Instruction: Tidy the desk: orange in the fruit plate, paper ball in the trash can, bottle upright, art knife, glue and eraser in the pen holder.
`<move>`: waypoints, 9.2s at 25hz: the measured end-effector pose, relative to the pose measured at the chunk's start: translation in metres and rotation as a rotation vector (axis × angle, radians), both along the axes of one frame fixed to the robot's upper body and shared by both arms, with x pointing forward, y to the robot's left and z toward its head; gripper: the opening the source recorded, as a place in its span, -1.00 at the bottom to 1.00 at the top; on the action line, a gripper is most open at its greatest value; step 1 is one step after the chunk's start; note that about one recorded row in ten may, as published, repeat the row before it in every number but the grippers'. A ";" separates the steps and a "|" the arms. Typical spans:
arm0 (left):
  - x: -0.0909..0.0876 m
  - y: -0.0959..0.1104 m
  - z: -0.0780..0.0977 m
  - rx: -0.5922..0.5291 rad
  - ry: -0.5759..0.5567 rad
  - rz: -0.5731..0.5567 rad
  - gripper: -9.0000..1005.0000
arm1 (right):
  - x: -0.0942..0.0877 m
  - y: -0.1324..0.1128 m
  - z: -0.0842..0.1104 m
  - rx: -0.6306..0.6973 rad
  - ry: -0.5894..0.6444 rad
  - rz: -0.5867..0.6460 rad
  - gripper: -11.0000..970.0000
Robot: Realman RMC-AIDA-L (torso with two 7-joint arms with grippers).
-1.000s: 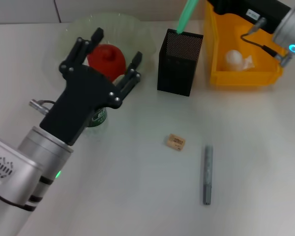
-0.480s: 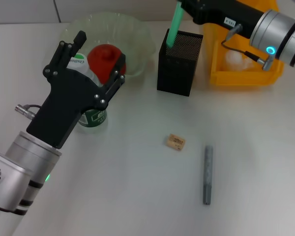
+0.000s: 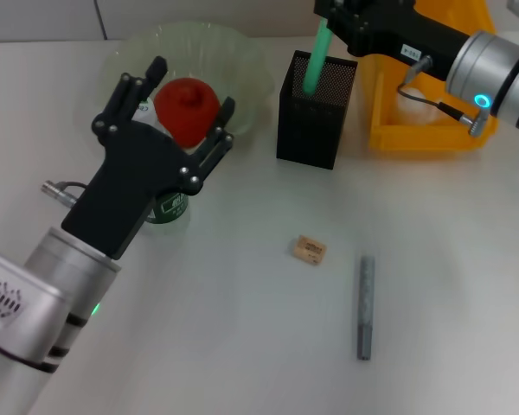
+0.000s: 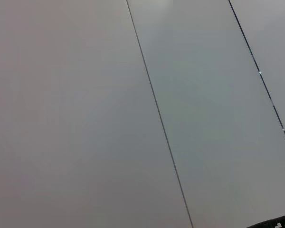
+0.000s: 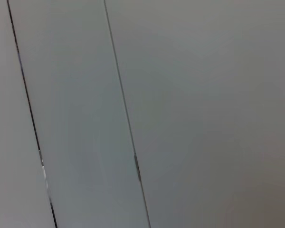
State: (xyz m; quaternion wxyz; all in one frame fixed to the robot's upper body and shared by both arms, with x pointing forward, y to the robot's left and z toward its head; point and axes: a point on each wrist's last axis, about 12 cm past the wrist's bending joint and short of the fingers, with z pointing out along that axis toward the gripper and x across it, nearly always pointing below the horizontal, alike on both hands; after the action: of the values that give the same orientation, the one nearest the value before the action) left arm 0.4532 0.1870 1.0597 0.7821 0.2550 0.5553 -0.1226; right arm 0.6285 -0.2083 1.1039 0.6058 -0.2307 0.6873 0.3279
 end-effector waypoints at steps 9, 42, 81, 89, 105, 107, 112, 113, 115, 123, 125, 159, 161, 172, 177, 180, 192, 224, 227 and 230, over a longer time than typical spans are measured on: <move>0.017 -0.026 0.031 0.125 0.097 -0.131 0.52 | -0.012 -0.023 -0.001 0.066 -0.026 -0.041 -0.26; 0.084 -0.052 0.161 0.359 0.124 -0.096 0.52 | -0.062 -0.070 -0.015 0.153 -0.049 -0.050 0.17; -0.020 0.101 0.000 0.075 0.306 -0.689 0.50 | -0.085 -0.078 0.033 -0.020 0.089 0.303 0.35; -0.048 0.114 -0.027 0.069 0.429 -0.641 0.50 | -0.056 0.003 0.094 -0.596 0.462 0.442 0.41; -0.072 0.133 -0.042 0.073 0.516 -0.512 0.50 | -0.046 0.116 0.089 -1.117 0.666 0.386 0.40; -0.072 0.131 -0.042 0.076 0.513 -0.513 0.50 | -0.047 0.123 0.075 -1.157 0.695 0.375 0.40; -0.070 0.128 -0.042 0.081 0.505 -0.524 0.50 | -0.050 0.129 0.061 -1.193 0.686 0.357 0.40; -0.070 0.128 -0.042 0.081 0.505 -0.524 0.50 | -0.050 0.129 0.061 -1.193 0.686 0.357 0.40; -0.069 0.127 -0.042 0.081 0.502 -0.528 0.50 | -0.050 0.130 0.058 -1.182 0.689 0.362 0.40; -0.066 0.124 -0.041 0.082 0.495 -0.538 0.50 | -0.052 0.137 0.046 -1.182 0.673 0.342 0.39; -0.066 0.123 -0.042 0.082 0.496 -0.538 0.50 | -0.052 0.138 0.042 -1.178 0.673 0.329 0.39; -0.061 0.118 -0.041 0.086 0.489 -0.552 0.47 | -0.048 0.135 0.021 -1.133 0.711 0.305 -0.34; -0.062 0.117 -0.041 0.082 0.481 -0.554 0.47 | -0.049 0.136 0.024 -1.123 0.702 0.311 -0.43; -0.060 0.112 -0.040 0.076 0.464 -0.574 0.47 | -0.032 0.119 0.068 -1.004 0.660 0.222 -0.47; -0.057 0.110 -0.038 0.077 0.451 -0.587 0.47 | -0.022 0.109 0.105 -0.906 0.585 0.160 -0.47; -0.055 0.109 -0.037 0.077 0.447 -0.593 0.47 | -0.017 0.104 0.120 -0.869 0.550 0.127 -0.47; -0.052 0.102 -0.038 0.078 0.447 -0.616 0.47 | 0.020 0.085 0.151 -0.778 0.436 -0.047 -0.45; -0.044 0.099 -0.033 0.080 0.434 -0.642 0.47 | -0.035 0.063 0.160 -0.901 0.655 0.030 0.15; -0.043 0.098 -0.033 0.081 0.431 -0.645 0.47 | -0.047 0.059 0.150 -0.935 0.708 0.036 0.15; -0.042 0.097 -0.033 0.081 0.429 -0.647 0.47 | -0.057 0.060 0.135 -0.982 0.746 0.049 0.14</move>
State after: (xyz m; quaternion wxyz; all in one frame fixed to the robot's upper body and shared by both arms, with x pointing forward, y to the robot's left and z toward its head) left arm 0.4115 0.2841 1.0271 0.5584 0.4162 0.6014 -0.3916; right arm 0.5714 -0.1478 1.2394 0.1401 -0.3681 0.9180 0.0457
